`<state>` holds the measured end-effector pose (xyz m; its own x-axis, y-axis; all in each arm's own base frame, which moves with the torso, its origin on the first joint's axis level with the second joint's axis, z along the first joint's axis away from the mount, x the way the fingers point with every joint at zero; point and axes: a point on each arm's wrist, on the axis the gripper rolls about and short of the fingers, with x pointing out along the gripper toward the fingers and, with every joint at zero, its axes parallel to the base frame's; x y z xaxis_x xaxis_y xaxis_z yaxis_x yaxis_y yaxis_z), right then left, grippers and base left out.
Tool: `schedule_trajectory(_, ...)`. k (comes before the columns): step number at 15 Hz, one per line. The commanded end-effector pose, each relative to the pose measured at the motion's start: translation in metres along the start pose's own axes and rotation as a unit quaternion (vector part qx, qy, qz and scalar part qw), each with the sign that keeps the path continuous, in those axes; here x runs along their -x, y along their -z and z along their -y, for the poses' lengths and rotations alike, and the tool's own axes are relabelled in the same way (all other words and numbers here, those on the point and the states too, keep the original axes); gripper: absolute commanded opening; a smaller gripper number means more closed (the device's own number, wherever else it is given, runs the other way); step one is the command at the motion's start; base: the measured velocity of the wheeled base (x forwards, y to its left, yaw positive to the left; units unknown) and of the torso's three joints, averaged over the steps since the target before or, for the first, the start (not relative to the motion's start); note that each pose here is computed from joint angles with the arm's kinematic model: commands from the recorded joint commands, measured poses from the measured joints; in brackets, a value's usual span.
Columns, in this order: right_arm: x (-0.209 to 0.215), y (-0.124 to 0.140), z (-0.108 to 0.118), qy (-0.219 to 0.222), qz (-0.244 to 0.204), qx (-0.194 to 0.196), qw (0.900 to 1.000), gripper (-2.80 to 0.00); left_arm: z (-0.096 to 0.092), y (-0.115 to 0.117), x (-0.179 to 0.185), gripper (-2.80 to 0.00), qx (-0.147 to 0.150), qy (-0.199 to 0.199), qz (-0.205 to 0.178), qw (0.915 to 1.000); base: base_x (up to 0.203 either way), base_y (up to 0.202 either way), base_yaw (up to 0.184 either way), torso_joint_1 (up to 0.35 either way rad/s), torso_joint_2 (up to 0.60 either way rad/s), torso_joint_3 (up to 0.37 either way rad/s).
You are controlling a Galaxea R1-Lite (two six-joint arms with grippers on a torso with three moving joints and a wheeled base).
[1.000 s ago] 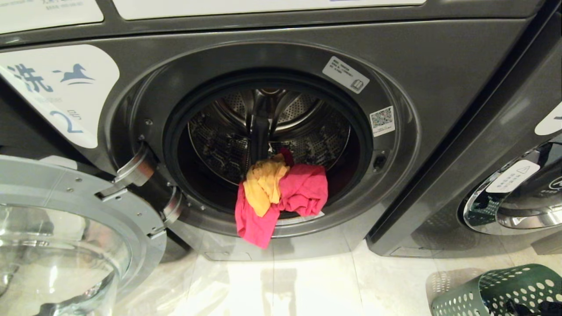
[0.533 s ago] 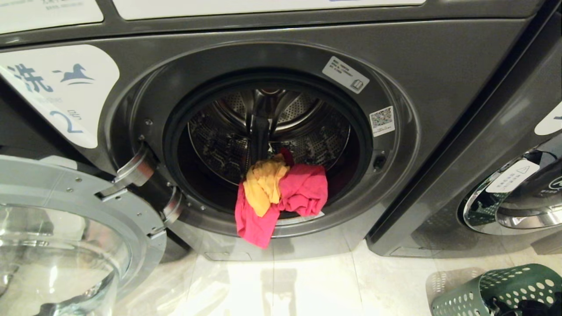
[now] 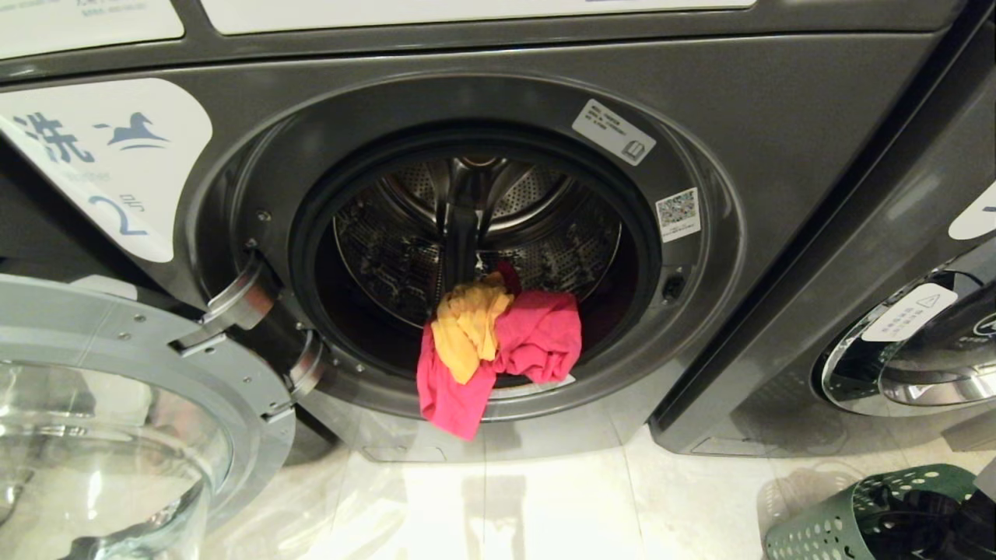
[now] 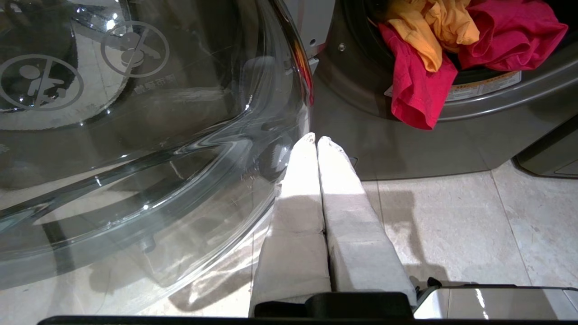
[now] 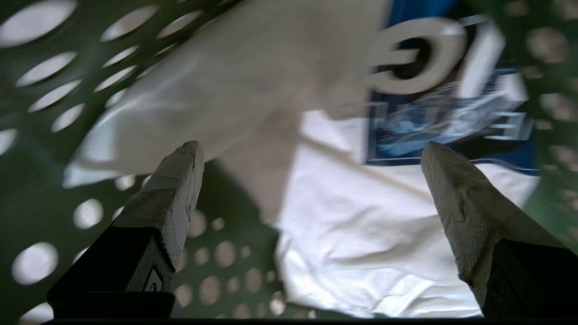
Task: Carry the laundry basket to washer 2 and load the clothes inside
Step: Place the clothes into the washing machine
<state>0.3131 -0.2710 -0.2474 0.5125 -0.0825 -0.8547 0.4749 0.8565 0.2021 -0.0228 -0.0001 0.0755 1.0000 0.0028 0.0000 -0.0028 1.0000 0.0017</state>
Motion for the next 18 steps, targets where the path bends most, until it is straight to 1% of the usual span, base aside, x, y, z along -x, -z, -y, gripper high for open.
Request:
schedule_trajectory(1, 0.0, -0.01, 0.002, 0.038, 0.028, 0.002, 0.999, 0.0, 0.0, 0.0, 0.0, -2.8, 0.0, 0.0, -0.001, 1.0, 0.0, 0.0, 0.0, 0.0, 0.0, 0.0)
schedule_trajectory(3, 0.001, -0.014, 0.003, 0.053, 0.051, -0.011, 0.997, 0.0, 0.0, 0.0, 0.0, -2.8, 0.0, 0.0, -0.001, 1.0, 0.0, 0.0, 0.0, 0.0, 0.0, 0.0)
schedule_trajectory(4, 0.001, -0.013, 0.004, 0.061, 0.056, -0.013, 0.996, 0.0, 0.0, 0.0, 0.0, -2.8, 0.0, 0.0, -0.001, 1.0, 0.0, 0.0, 0.0, 0.0, 0.0, 0.0)
schedule_trajectory(6, 0.001, -0.009, 0.003, 0.064, 0.05, -0.012, 0.997, 0.0, 0.0, 0.0, 0.0, -2.8, 0.0, 0.0, -0.001, 1.0, 0.0, 0.0, 0.0, 0.0, 0.0, 0.0)
schedule_trajectory(7, 0.001, -0.006, 0.003, 0.066, 0.045, -0.013, 0.997, 0.0, 0.0, 0.0, 0.0, -2.8, 0.0, 0.0, -0.001, 1.0, 0.0, 0.0, 0.0, 0.0, 0.0, 0.0)
schedule_trajectory(8, 0.002, 0.0, 0.003, 0.078, 0.035, -0.013, 0.996, 0.0, 0.0, 0.0, 0.0, -2.8, 0.0, 0.0, -0.001, 1.0, 0.0, 0.0, 0.0, 0.0, 0.0, 0.0)
schedule_trajectory(10, 0.004, 0.013, 0.006, 0.126, 0.006, 0.016, 0.992, 0.0, 0.0, 0.0, 0.0, -2.8, 0.0, 0.0, -0.001, 1.0, 0.0, 0.0, 0.0, 0.0, 0.0, 0.0)
schedule_trajectory(11, 0.006, 0.02, 0.006, 0.142, -0.007, 0.028, 0.99, 0.0, 0.0, 0.0, 0.0, -2.8, 0.0, 0.0, -0.001, 1.0, 0.0, 0.0, 0.0, 0.0, 0.0, 0.0)
schedule_trajectory(14, 0.013, 0.037, 0.003, 0.143, -0.029, 0.03, 0.989, 0.0, 0.0, 0.0, 0.0, -2.8, 0.0, 0.0, -0.001, 1.0, 0.0, 0.0, 0.0, 0.0, 0.0, 0.0)
schedule_trajectory(15, 0.014, 0.039, 0.003, 0.145, -0.026, 0.03, 0.989, 0.0, 0.0, 0.0, 0.0, -2.8, 0.0, 0.0, -0.001, 1.0, 0.0, 0.0, 0.0, 0.0, 0.0, 0.0)
schedule_trajectory(16, 0.014, 0.039, 0.005, 0.148, -0.008, 0.03, 0.989, 0.0, 0.0, 0.0, 0.0, -2.8, 0.0, 0.0, -0.001, 1.0, 0.0, 0.0, 0.0, 0.0, 0.0, 0.0)
schedule_trajectory(18, 0.017, 0.039, 0.008, 0.151, 0.008, 0.029, 0.988, 0.0, 0.0, 0.0, 0.0, -2.8, 0.0, 0.0, -0.001, 1.0, 0.0, 0.0, 0.0, 0.0, 0.0, 0.0)
